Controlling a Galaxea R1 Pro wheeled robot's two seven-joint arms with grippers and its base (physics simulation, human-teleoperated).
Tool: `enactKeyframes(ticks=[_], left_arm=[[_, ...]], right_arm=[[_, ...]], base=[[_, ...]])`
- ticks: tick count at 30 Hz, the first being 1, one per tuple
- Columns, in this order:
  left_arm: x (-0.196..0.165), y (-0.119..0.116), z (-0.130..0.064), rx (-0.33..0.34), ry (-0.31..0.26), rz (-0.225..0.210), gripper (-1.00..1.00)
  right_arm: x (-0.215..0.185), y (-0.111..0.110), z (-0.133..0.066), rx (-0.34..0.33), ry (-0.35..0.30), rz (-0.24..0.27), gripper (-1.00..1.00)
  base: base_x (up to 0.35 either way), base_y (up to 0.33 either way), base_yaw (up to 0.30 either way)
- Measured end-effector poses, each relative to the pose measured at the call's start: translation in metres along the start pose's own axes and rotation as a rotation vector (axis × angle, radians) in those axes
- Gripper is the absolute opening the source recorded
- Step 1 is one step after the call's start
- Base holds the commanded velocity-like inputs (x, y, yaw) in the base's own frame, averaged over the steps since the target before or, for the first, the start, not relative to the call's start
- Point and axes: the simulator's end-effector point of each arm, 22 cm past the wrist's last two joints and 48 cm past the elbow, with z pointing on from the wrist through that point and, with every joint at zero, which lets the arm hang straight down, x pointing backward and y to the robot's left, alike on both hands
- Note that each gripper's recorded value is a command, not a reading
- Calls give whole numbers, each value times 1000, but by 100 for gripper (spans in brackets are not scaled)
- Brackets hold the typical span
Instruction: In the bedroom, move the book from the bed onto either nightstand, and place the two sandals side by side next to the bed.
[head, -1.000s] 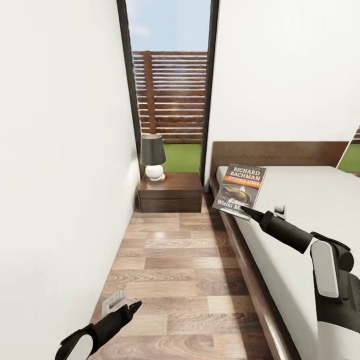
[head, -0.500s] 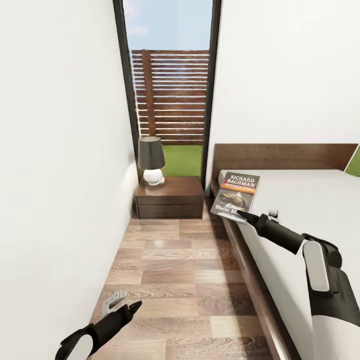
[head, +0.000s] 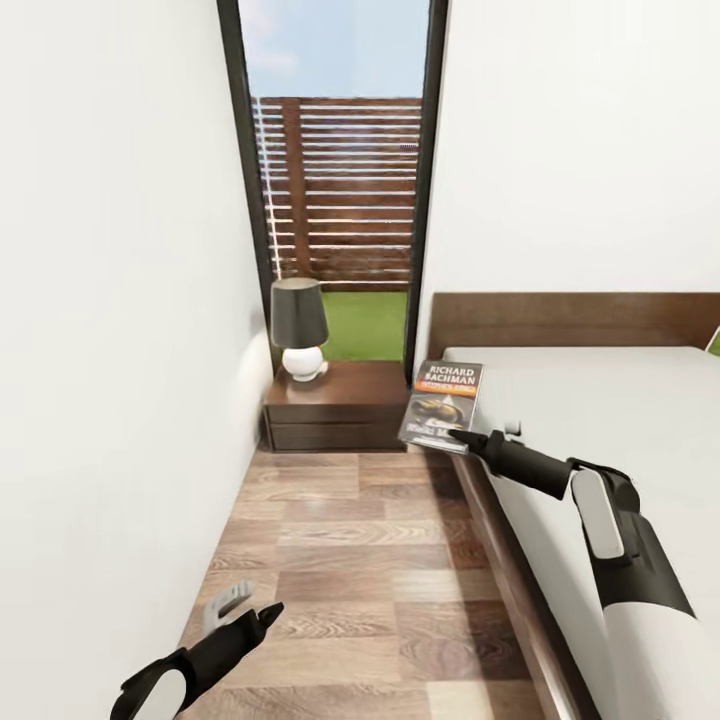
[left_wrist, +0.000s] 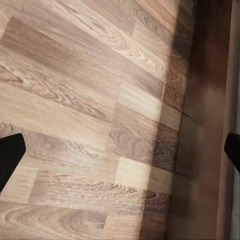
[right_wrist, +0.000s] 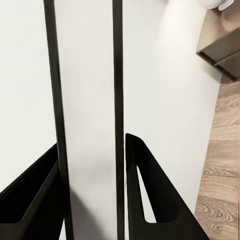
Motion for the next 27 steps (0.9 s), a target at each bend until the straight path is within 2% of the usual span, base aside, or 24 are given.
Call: enactKeyframes(ticks=[3, 11, 12, 13, 17, 27], left_arm=[[0, 1, 0, -1, 1, -1, 100], [2, 3, 1, -6, 5, -3, 100], [5, 7, 1, -14, 11, -7, 100], [5, 7, 1, -14, 11, -7, 100], [6, 8, 2, -16, 12, -7, 100], [7, 10, 2, -20, 16, -9, 100]], right_arm=[[8, -4, 8, 8, 32, 7, -100], [18, -21, 24, 14, 80, 91, -100], [28, -25, 31, 21, 113, 103, -100], [29, -28, 31, 33, 115, 94, -100], [31, -30, 35, 29, 128, 121, -100], [46, -48, 55, 57, 198, 218, -100]], base=[[327, 0, -47], [327, 0, -26], [327, 0, -2], [327, 0, -1], [327, 0, -1], [327, 0, 0]])
